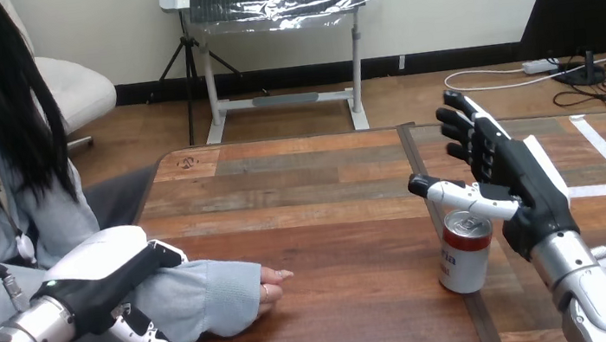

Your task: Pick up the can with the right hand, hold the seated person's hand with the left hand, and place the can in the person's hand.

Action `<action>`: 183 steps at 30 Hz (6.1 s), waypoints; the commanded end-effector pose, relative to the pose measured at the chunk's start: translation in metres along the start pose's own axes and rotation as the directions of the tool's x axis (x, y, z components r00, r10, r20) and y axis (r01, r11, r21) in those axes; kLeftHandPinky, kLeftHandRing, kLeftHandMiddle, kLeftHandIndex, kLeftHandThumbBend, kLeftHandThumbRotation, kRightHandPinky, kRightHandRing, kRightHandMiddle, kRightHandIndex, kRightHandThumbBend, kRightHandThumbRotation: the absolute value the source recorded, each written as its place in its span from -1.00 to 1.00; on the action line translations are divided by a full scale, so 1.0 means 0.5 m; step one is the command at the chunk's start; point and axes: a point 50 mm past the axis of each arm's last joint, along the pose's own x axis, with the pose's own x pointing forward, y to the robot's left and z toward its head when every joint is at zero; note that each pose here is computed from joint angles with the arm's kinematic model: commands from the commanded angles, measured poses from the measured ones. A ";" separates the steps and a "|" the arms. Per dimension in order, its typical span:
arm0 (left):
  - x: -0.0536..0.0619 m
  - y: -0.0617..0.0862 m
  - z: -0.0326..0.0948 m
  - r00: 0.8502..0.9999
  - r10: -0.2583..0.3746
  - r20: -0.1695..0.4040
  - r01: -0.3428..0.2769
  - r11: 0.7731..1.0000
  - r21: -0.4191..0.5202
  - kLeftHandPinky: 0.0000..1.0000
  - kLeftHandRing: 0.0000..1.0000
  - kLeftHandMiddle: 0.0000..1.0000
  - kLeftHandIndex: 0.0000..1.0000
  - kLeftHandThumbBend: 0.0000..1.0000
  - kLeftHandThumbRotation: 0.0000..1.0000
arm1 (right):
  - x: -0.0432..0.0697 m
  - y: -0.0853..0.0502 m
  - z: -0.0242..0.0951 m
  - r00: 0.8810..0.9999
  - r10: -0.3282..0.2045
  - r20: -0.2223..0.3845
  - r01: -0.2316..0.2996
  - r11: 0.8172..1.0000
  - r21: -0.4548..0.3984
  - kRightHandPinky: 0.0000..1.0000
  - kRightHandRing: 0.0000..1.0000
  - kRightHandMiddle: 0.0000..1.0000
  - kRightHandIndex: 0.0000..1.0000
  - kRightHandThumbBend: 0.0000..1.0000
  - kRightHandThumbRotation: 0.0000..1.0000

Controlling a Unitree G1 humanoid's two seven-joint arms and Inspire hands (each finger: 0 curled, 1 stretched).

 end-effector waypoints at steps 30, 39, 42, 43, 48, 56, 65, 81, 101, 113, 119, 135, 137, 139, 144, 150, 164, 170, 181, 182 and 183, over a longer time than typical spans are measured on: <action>0.004 0.059 0.014 0.990 0.118 0.076 -0.118 0.993 -0.008 -0.20 -0.11 -0.02 0.02 0.91 -1.00 | -0.003 0.010 -0.010 0.999 -0.018 -0.030 0.016 0.999 -0.052 0.83 0.84 0.80 0.90 1.00 -0.19; 0.003 0.058 0.012 0.991 0.115 0.069 -0.115 0.993 -0.012 -0.21 -0.11 -0.02 0.02 0.91 -1.00 | -0.011 0.008 -0.020 0.999 -0.015 -0.052 0.012 0.999 -0.049 0.81 0.84 0.80 0.90 1.00 -0.14; 0.002 0.057 0.011 0.991 0.116 0.066 -0.115 0.993 -0.014 -0.21 -0.11 -0.02 0.02 0.90 -1.00 | -0.014 0.007 -0.023 0.998 -0.017 -0.058 0.014 0.999 -0.049 0.80 0.84 0.80 0.90 1.00 -0.13; 0.002 0.057 0.011 0.991 0.115 0.064 -0.114 0.993 -0.014 -0.21 -0.11 -0.02 0.02 0.90 -1.00 | -0.015 0.007 -0.024 0.998 -0.018 -0.061 0.015 0.999 -0.047 0.80 0.84 0.80 0.90 1.00 -0.12; 0.002 0.057 0.010 0.992 0.114 0.062 -0.113 0.993 -0.011 -0.20 -0.11 -0.01 0.03 0.90 -1.00 | -0.019 0.006 -0.026 0.998 -0.018 -0.063 0.015 0.999 -0.045 0.78 0.83 0.80 0.90 1.00 -0.11; 0.002 0.057 0.010 0.991 0.117 0.071 -0.117 0.993 -0.010 -0.19 -0.10 -0.01 0.04 0.90 -1.00 | -0.026 0.006 -0.033 0.997 -0.019 -0.078 0.015 0.998 -0.061 0.76 0.83 0.81 0.92 1.00 -0.08; 0.002 0.057 0.010 0.991 0.116 0.071 -0.116 0.993 -0.015 -0.19 -0.10 -0.01 0.04 0.91 -1.00 | -0.036 0.006 -0.042 0.995 -0.023 -0.098 0.016 0.997 -0.070 0.76 0.83 0.82 0.94 1.00 -0.04; 0.002 0.057 0.011 0.990 0.117 0.077 -0.116 0.993 -0.018 -0.17 -0.09 0.00 0.04 0.93 -1.00 | -0.049 0.008 -0.056 0.990 -0.026 -0.135 0.014 0.996 -0.090 0.72 0.82 0.83 0.95 1.00 0.02; 0.000 0.060 0.012 0.990 0.117 0.080 -0.116 0.993 -0.018 -0.14 -0.07 0.01 0.05 0.96 -1.00 | -0.062 0.009 -0.070 0.984 -0.029 -0.174 0.012 0.995 -0.098 0.72 0.82 0.81 0.91 1.00 0.02; -0.003 0.063 0.013 0.989 0.118 0.090 -0.117 0.993 -0.018 -0.15 -0.08 0.01 0.05 0.96 -1.00 | -0.071 0.013 -0.080 0.978 -0.037 -0.203 0.020 0.996 -0.088 0.71 0.82 0.81 0.91 1.00 0.03; -0.004 0.063 0.013 0.988 0.122 0.093 -0.120 0.993 -0.022 -0.15 -0.08 0.01 0.05 0.96 -1.00 | -0.078 0.015 -0.086 0.975 -0.039 -0.219 0.018 0.995 -0.096 0.72 0.82 0.82 0.92 1.00 0.04; -0.003 0.065 0.013 0.989 0.119 0.091 -0.117 0.993 -0.022 -0.12 -0.06 0.02 0.06 0.96 -1.00 | -0.093 0.020 -0.099 0.967 -0.060 -0.248 0.040 0.995 -0.086 0.73 0.81 0.81 0.91 1.00 -0.02; -0.003 0.065 0.013 0.988 0.120 0.095 -0.119 0.993 -0.024 -0.12 -0.06 0.02 0.06 0.97 -1.00 | -0.094 0.020 -0.100 0.966 -0.063 -0.250 0.044 0.996 -0.082 0.73 0.80 0.81 0.91 1.00 -0.07; -0.003 0.065 0.014 0.988 0.122 0.097 -0.120 0.992 -0.024 -0.12 -0.06 0.02 0.06 0.97 -1.00 | -0.096 0.020 -0.102 0.965 -0.068 -0.253 0.048 0.996 -0.081 0.74 0.80 0.81 0.91 1.00 -0.11; -0.003 0.065 0.014 0.988 0.122 0.098 -0.121 0.992 -0.023 -0.12 -0.06 0.02 0.06 0.98 -1.00 | -0.100 0.021 -0.105 0.962 -0.084 -0.259 0.067 0.995 -0.076 0.73 0.79 0.80 0.90 1.00 -0.24; -0.001 0.065 0.014 0.988 0.121 0.098 -0.119 0.993 -0.027 -0.12 -0.06 0.02 0.05 0.98 -1.00 | -0.100 0.022 -0.106 0.960 -0.101 -0.263 0.082 0.993 -0.080 0.69 0.75 0.78 0.88 1.00 -0.43; 0.001 0.066 0.014 0.989 0.115 0.097 -0.113 0.993 -0.027 -0.12 -0.06 0.02 0.05 0.96 -1.00 | -0.098 0.018 -0.108 0.948 -0.147 -0.283 0.122 0.987 -0.102 0.39 0.50 0.59 0.64 0.91 -0.76; 0.001 0.066 0.014 0.988 0.117 0.098 -0.115 0.993 -0.027 -0.11 -0.06 0.02 0.05 0.96 -1.00 | -0.094 0.014 -0.106 0.944 -0.170 -0.284 0.136 0.981 -0.136 0.21 0.34 0.46 0.51 0.85 -0.91; 0.002 0.068 0.014 0.987 0.122 0.102 -0.120 0.992 -0.025 -0.12 -0.07 0.01 0.05 0.98 -1.00 | -0.088 0.010 -0.102 0.941 -0.192 -0.280 0.159 0.978 -0.138 -0.03 0.06 0.15 0.23 0.70 -1.00; 0.002 0.068 0.014 0.987 0.122 0.102 -0.120 0.992 -0.025 -0.12 -0.07 0.01 0.05 0.98 -1.00 | -0.087 0.010 -0.102 0.940 -0.193 -0.280 0.160 0.978 -0.137 -0.05 0.03 0.12 0.20 0.68 -1.00; 0.002 0.068 0.013 0.987 0.122 0.101 -0.120 0.992 -0.024 -0.12 -0.07 0.01 0.05 0.98 -1.00 | -0.086 0.010 -0.102 0.940 -0.196 -0.280 0.165 0.978 -0.130 -0.06 0.02 0.10 0.19 0.67 -1.00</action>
